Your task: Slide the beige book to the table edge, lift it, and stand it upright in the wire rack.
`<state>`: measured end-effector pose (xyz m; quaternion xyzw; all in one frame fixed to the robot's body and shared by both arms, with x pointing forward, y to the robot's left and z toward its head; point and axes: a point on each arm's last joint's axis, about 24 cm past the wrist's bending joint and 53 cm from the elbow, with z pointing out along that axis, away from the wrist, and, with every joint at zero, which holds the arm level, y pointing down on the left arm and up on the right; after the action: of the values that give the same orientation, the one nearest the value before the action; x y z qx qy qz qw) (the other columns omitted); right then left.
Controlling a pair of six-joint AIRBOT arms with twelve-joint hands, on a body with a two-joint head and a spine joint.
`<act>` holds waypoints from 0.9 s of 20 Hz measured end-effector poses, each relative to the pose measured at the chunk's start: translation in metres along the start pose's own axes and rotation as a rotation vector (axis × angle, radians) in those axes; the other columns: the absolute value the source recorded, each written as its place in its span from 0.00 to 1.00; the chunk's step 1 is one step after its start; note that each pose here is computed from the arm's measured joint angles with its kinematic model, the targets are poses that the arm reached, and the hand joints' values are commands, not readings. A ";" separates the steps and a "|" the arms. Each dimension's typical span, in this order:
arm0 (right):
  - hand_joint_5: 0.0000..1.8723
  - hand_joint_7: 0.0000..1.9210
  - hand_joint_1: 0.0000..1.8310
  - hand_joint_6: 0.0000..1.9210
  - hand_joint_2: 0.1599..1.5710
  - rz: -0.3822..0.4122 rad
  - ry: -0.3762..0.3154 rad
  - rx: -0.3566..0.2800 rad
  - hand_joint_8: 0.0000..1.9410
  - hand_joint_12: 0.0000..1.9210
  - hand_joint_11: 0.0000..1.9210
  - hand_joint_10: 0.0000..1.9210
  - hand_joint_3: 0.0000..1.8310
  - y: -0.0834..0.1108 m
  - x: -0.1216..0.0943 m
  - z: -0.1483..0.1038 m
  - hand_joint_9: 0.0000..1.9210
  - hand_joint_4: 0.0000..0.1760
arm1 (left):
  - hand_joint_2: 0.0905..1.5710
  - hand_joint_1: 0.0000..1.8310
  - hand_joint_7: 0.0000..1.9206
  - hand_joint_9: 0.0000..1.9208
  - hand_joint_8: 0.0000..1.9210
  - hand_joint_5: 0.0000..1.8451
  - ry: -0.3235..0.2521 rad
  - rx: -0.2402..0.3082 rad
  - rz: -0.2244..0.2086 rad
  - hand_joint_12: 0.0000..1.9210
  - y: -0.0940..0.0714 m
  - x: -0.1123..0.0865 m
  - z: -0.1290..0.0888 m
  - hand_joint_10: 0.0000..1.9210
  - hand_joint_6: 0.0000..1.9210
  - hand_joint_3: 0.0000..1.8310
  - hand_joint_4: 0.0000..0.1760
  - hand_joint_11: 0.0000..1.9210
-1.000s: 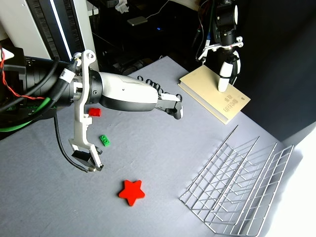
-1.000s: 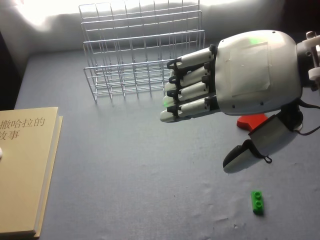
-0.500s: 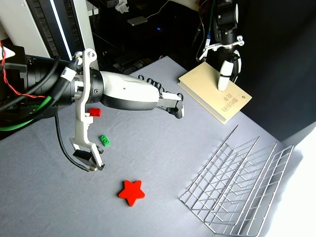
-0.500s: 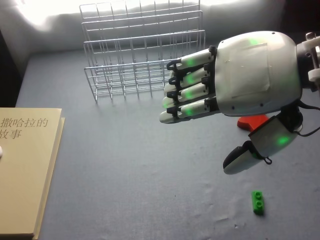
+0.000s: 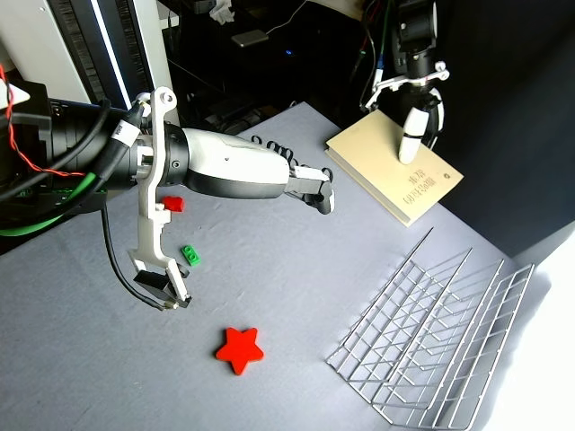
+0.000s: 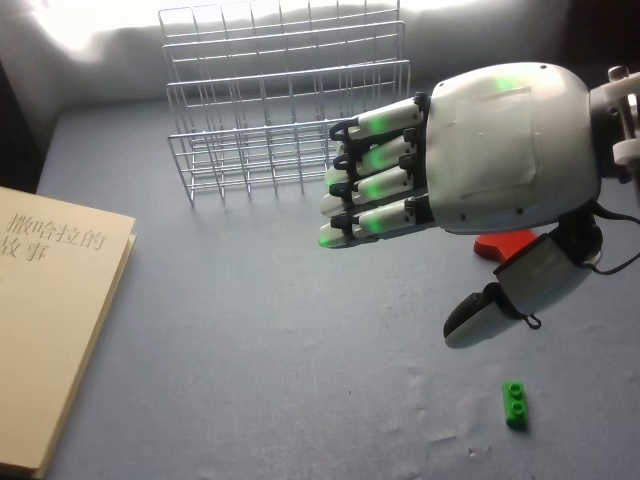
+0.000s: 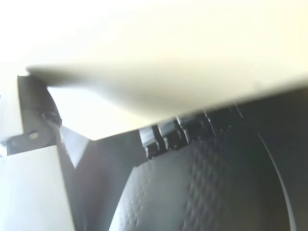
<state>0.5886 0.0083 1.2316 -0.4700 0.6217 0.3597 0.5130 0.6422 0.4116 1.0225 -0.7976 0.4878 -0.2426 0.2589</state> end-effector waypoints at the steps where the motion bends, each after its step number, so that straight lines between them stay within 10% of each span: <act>1: 0.15 0.16 0.04 0.00 0.65 -0.002 0.001 0.004 0.00 0.45 0.00 0.00 0.00 -0.001 0.000 -0.002 0.17 0.00 | 0.74 0.74 0.44 0.42 0.67 0.43 0.007 0.002 -0.020 0.72 -0.003 0.003 -0.001 0.74 0.56 0.00 0.00 0.38; 18: 0.14 0.15 0.03 0.00 0.65 -0.011 -0.031 0.010 0.00 0.47 0.00 0.00 0.00 -0.004 -0.016 -0.033 0.17 0.00 | 0.75 0.74 0.41 0.40 0.71 0.40 0.186 0.135 -0.271 0.72 -0.079 0.026 -0.036 0.76 0.60 0.00 0.00 0.39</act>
<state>0.5833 -0.0206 1.2543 -0.4653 0.6129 0.3609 0.5268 0.6815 0.4124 1.1047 -0.8111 0.3802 -0.3802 0.2303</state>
